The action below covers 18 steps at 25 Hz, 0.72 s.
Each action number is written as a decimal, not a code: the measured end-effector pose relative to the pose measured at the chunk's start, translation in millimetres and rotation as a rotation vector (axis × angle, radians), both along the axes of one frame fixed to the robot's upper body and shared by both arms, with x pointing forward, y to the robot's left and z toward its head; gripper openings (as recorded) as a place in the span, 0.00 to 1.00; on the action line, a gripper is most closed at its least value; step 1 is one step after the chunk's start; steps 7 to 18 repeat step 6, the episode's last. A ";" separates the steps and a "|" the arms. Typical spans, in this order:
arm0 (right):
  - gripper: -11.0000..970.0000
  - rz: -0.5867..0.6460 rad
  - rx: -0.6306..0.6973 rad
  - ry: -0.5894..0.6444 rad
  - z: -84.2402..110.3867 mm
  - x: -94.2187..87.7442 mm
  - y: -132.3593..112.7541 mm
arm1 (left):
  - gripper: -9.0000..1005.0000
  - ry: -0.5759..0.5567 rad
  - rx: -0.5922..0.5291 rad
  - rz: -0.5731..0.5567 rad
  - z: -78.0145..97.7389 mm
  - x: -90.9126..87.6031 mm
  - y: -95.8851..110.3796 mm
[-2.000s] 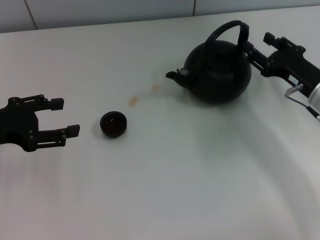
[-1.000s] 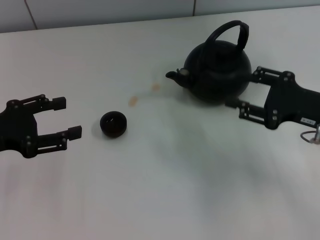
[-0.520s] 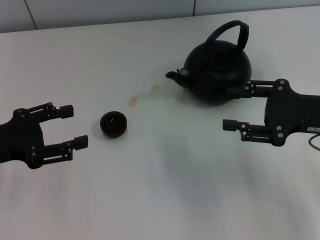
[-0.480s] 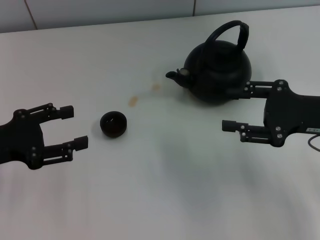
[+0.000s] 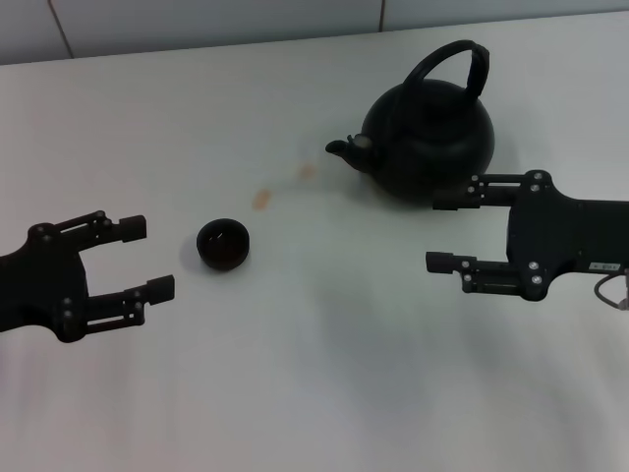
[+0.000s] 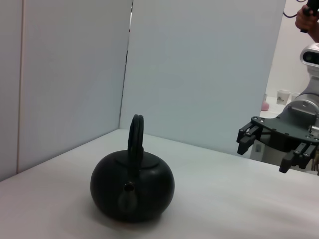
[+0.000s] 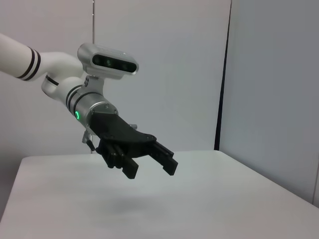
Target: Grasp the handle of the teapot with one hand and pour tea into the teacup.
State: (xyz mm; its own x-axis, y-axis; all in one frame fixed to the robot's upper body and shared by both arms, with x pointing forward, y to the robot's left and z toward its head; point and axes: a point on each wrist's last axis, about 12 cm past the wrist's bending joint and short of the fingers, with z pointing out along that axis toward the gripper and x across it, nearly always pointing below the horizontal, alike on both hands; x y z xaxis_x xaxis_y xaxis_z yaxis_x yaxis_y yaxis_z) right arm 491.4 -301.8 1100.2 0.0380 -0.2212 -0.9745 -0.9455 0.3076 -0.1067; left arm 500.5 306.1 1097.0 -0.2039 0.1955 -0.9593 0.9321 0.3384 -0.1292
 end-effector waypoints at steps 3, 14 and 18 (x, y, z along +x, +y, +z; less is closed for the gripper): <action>0.65 0.002 0.002 -0.006 -1.3 -0.5 1.4 | 0.79 -0.010 -0.003 -0.005 -2.5 -1.3 -0.8; 0.65 0.002 0.005 -0.007 -2.3 -0.7 3.2 | 0.79 -0.020 -0.007 -0.012 -5.4 -2.9 -2.3; 0.65 0.002 0.005 -0.007 -2.3 -0.7 3.2 | 0.79 -0.020 -0.007 -0.012 -5.4 -2.9 -2.3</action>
